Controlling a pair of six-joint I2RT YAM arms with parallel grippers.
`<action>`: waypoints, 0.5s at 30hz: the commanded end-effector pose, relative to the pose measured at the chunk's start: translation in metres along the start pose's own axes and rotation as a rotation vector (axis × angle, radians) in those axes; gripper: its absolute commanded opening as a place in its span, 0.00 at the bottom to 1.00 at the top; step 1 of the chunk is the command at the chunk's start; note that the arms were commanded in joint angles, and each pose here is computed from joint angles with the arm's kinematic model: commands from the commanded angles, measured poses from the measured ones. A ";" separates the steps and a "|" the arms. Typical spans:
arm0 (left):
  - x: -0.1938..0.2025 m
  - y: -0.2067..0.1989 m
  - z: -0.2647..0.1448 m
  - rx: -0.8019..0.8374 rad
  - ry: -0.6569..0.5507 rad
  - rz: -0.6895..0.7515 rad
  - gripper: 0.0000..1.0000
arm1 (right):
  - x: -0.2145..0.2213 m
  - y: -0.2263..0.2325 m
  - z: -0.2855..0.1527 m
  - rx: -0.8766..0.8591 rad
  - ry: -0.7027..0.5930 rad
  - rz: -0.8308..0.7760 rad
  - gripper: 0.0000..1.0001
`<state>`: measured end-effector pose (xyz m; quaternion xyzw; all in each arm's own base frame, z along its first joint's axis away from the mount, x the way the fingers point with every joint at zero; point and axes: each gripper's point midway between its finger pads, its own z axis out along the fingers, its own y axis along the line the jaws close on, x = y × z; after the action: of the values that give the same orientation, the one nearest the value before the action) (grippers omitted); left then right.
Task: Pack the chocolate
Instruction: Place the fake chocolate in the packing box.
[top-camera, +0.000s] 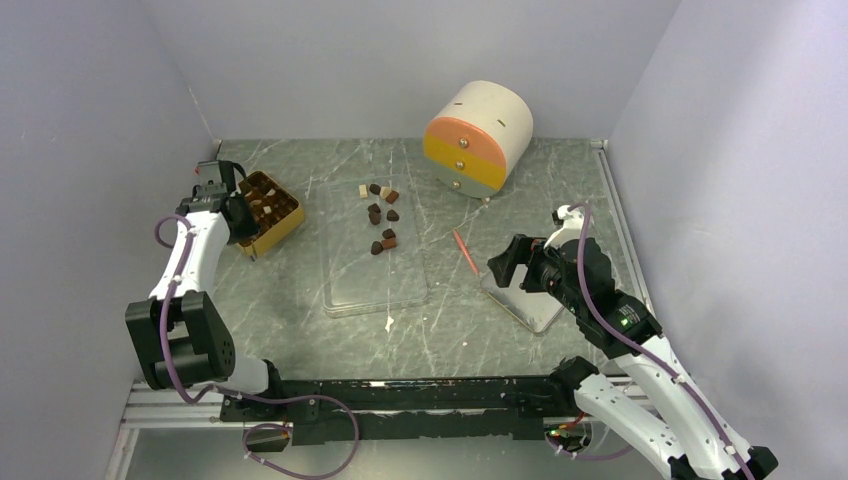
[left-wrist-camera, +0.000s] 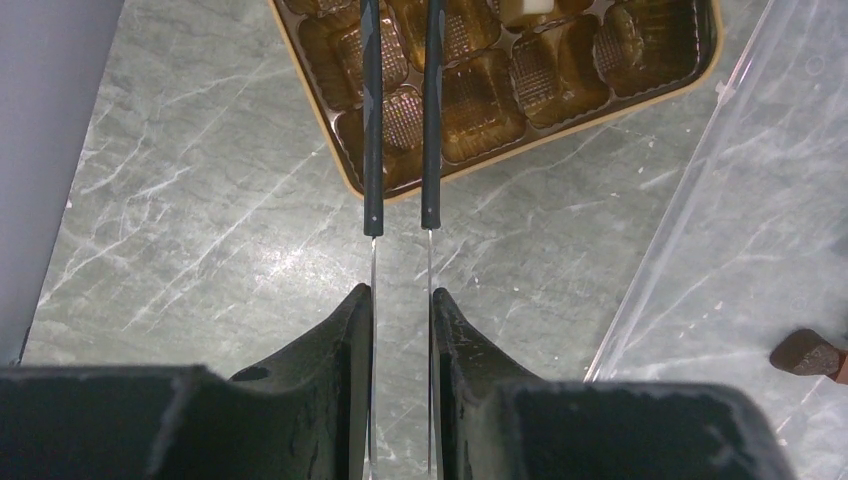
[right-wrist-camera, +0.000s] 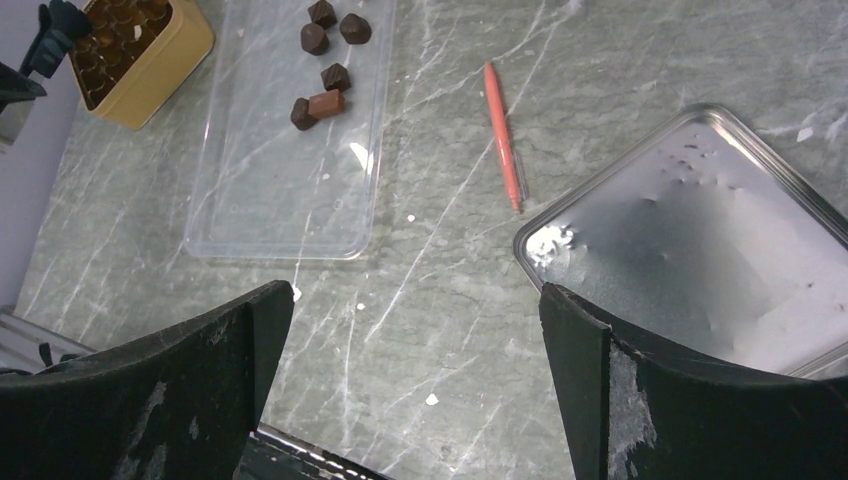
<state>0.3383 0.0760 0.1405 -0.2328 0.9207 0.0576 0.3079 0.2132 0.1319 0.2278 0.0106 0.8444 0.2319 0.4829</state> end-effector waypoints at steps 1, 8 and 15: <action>-0.014 -0.005 0.000 0.020 -0.041 -0.029 0.16 | -0.017 0.008 -0.002 -0.024 -0.055 -0.022 1.00; -0.009 -0.006 0.008 0.022 -0.020 -0.027 0.22 | -0.019 0.009 -0.001 -0.026 -0.052 -0.023 0.99; -0.019 -0.011 0.004 0.044 -0.031 -0.026 0.32 | -0.020 0.010 -0.002 -0.027 -0.055 -0.015 0.99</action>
<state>0.3426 0.0730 0.1275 -0.2339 0.9255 0.0483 0.2940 0.2149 0.1325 0.2249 0.0068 0.8475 0.2273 0.4796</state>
